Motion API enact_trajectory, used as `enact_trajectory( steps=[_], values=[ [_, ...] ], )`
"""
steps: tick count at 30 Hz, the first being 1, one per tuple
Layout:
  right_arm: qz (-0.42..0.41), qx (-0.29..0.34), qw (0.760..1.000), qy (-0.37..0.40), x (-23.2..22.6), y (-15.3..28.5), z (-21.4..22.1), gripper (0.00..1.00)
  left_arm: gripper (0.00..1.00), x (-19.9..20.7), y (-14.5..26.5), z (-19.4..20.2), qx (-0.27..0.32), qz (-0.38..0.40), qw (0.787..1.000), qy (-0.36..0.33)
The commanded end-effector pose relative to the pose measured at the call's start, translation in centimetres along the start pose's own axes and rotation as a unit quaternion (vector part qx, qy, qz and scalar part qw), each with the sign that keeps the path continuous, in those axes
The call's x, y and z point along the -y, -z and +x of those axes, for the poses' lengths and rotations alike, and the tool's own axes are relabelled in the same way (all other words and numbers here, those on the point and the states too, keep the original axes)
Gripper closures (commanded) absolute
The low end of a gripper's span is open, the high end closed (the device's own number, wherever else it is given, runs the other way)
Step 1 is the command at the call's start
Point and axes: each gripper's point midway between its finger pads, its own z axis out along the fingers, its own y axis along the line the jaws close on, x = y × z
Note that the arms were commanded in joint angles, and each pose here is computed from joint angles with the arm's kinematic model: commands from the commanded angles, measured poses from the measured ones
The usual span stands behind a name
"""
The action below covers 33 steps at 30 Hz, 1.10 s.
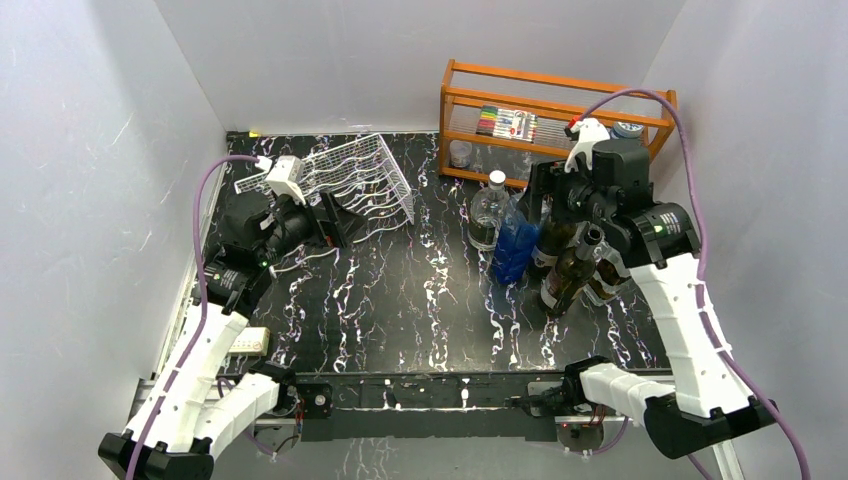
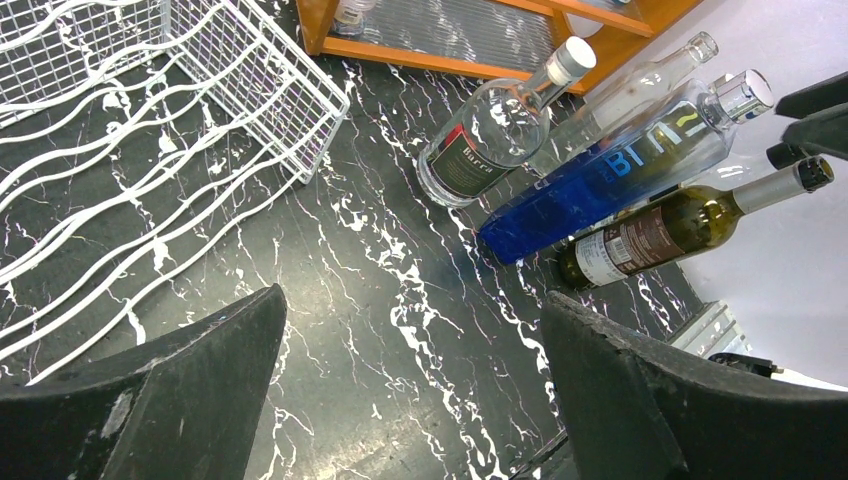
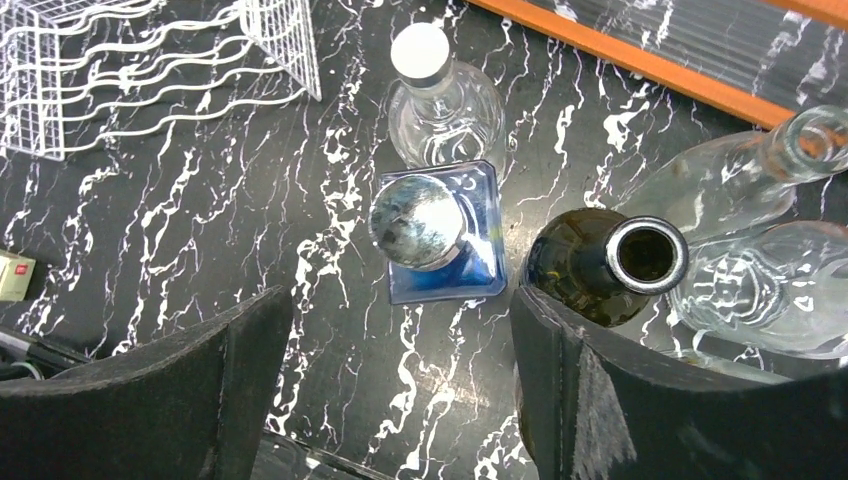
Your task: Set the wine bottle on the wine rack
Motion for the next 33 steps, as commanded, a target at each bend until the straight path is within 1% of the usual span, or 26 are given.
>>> enact_trajectory(
  steps=[1,4,7,10,17,19,20,21,24,26,31,32,33],
  values=[
    [0.016,0.026,0.999,-0.011,0.5,-1.2,-0.8,0.08,0.02,0.5,0.5,-0.6,0.012,0.006,1.000,-0.006],
    [0.001,0.013,1.000,-0.005,0.2,-2.2,0.1,0.08,0.02,0.3,0.5,-0.5,0.011,0.002,1.000,-0.003],
    [0.010,-0.010,1.000,0.007,0.9,-3.9,1.5,0.09,0.02,0.3,0.2,-0.4,0.008,0.003,1.000,-0.002],
    [0.012,-0.005,1.000,0.019,1.1,-5.0,1.6,0.09,0.02,0.1,0.2,-0.5,0.012,-0.001,1.000,-0.001],
    [0.009,-0.023,0.999,0.042,0.1,-6.4,2.7,0.11,0.02,-0.3,0.7,-0.4,0.024,-0.012,1.000,-0.006],
    [0.019,-0.024,0.998,0.050,0.1,-6.7,3.0,0.14,0.02,-0.2,0.7,-0.3,0.022,-0.010,1.000,-0.011],
    [0.023,-0.022,0.998,0.052,0.1,-6.8,3.1,0.18,0.02,-0.3,0.7,-0.4,0.023,-0.010,1.000,-0.013],
    [0.032,-0.021,0.998,0.052,0.3,-6.9,3.2,0.20,0.02,-0.3,0.8,-0.4,0.026,-0.010,1.000,-0.014],
    [0.060,-0.017,0.997,0.055,1.2,-7.0,3.4,0.24,0.02,-0.5,0.8,-0.4,0.030,-0.015,0.999,-0.016],
    [0.075,-0.015,0.996,0.056,1.7,-7.1,3.4,0.24,0.02,-0.5,0.7,-0.2,0.028,-0.013,0.999,-0.019],
    [0.061,-0.018,0.996,0.056,1.2,-7.3,3.8,0.24,0.02,-0.7,0.7,0.0,0.029,-0.012,0.999,-0.027],
    [0.054,-0.018,0.997,0.055,1.0,-7.3,3.8,0.26,0.02,-0.7,0.7,0.0,0.029,-0.013,0.999,-0.029],
    [0.044,-0.019,0.997,0.054,0.6,-7.3,3.9,0.30,0.02,-0.8,0.7,0.1,0.030,-0.015,0.999,-0.029]
  ],
)
